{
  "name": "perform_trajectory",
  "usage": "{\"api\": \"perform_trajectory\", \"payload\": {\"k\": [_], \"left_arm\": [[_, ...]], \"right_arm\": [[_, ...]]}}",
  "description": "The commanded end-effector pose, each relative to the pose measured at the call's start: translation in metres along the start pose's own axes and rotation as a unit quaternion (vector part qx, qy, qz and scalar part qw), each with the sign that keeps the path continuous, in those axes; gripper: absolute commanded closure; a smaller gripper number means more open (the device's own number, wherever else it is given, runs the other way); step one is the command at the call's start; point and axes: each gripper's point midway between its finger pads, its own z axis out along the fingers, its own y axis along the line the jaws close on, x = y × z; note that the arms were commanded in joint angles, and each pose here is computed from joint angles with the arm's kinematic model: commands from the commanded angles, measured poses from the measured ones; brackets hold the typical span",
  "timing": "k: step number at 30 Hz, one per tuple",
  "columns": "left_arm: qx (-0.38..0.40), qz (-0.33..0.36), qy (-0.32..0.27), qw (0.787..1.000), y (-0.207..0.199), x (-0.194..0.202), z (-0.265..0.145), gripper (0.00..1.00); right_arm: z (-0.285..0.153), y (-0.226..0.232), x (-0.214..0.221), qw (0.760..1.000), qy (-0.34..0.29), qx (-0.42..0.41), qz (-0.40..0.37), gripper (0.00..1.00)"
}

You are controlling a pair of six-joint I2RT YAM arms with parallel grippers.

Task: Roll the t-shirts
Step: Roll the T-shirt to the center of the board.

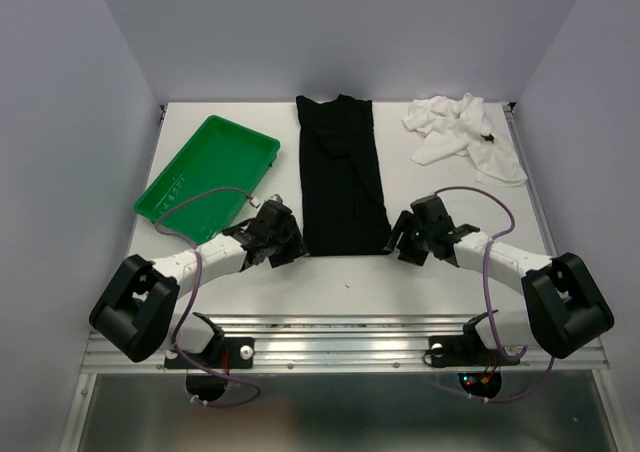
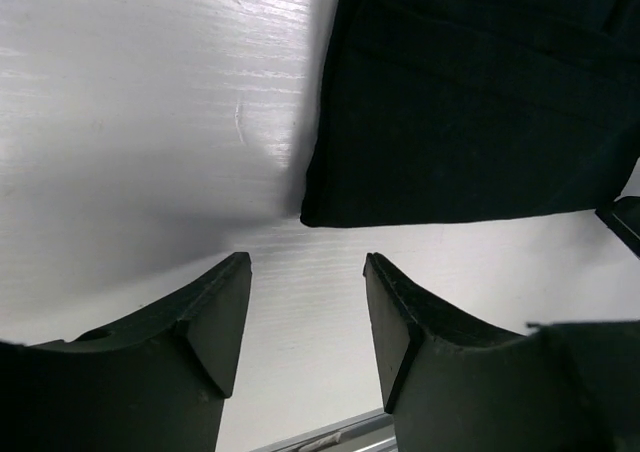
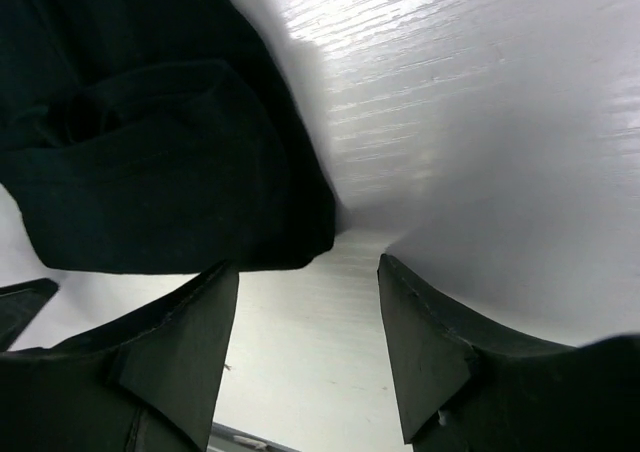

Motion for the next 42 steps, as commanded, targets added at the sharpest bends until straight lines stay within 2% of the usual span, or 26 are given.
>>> {"api": "perform_trajectory", "payload": {"k": [1,4,5,9,17,20,21,22,23,24,25,35,42], "left_arm": [[0.005,-0.029,-0.007,1.0,0.001,0.001,0.012,0.43],[0.007,-0.034,-0.011,0.999,0.002,0.0,0.016,0.46],[0.005,-0.035,-0.009,0.999,0.003,0.001,0.017,0.46],[-0.003,-0.035,-0.002,0.999,0.005,0.004,0.022,0.48],[0.022,-0.046,-0.005,0.999,-0.005,0.002,0.03,0.55],[0.023,-0.047,0.0,0.999,-0.006,0.003,0.033,0.66],[0.024,-0.049,-0.002,0.999,-0.007,0.002,0.033,0.75],[0.025,-0.05,-0.005,0.998,-0.008,0.0,0.033,0.8],[0.025,-0.049,-0.006,0.998,-0.008,0.0,0.032,0.91],[0.025,-0.049,-0.006,0.998,-0.008,-0.001,0.031,0.98],[0.026,-0.05,-0.007,0.998,-0.01,-0.003,0.03,1.0],[0.022,-0.049,0.018,0.998,0.003,0.016,0.008,1.0],[0.036,-0.058,0.038,0.997,0.01,0.043,-0.015,1.0]], "right_arm": [[0.006,0.017,-0.007,0.998,-0.018,-0.044,0.035,0.38],[0.011,0.014,-0.009,0.998,-0.022,-0.037,0.037,0.47],[0.012,0.014,-0.009,0.998,-0.022,-0.037,0.036,0.47],[0.016,0.013,-0.01,0.998,-0.022,-0.031,0.039,0.61],[0.019,0.009,-0.008,0.999,-0.019,-0.024,0.036,0.83],[0.019,0.008,-0.008,0.999,-0.02,-0.023,0.037,0.9],[0.019,0.008,-0.007,0.999,-0.019,-0.023,0.036,0.95],[0.019,0.009,-0.007,0.999,-0.019,-0.024,0.036,0.97],[0.018,0.009,-0.008,0.999,-0.021,-0.024,0.036,0.99],[0.018,0.01,-0.009,0.999,-0.022,-0.025,0.036,0.99],[0.017,0.01,-0.008,0.999,-0.021,-0.027,0.036,0.99],[-0.002,-0.001,0.011,0.998,-0.004,-0.037,0.046,0.99],[-0.038,0.0,0.025,0.996,-0.005,-0.066,0.063,0.99]]}}
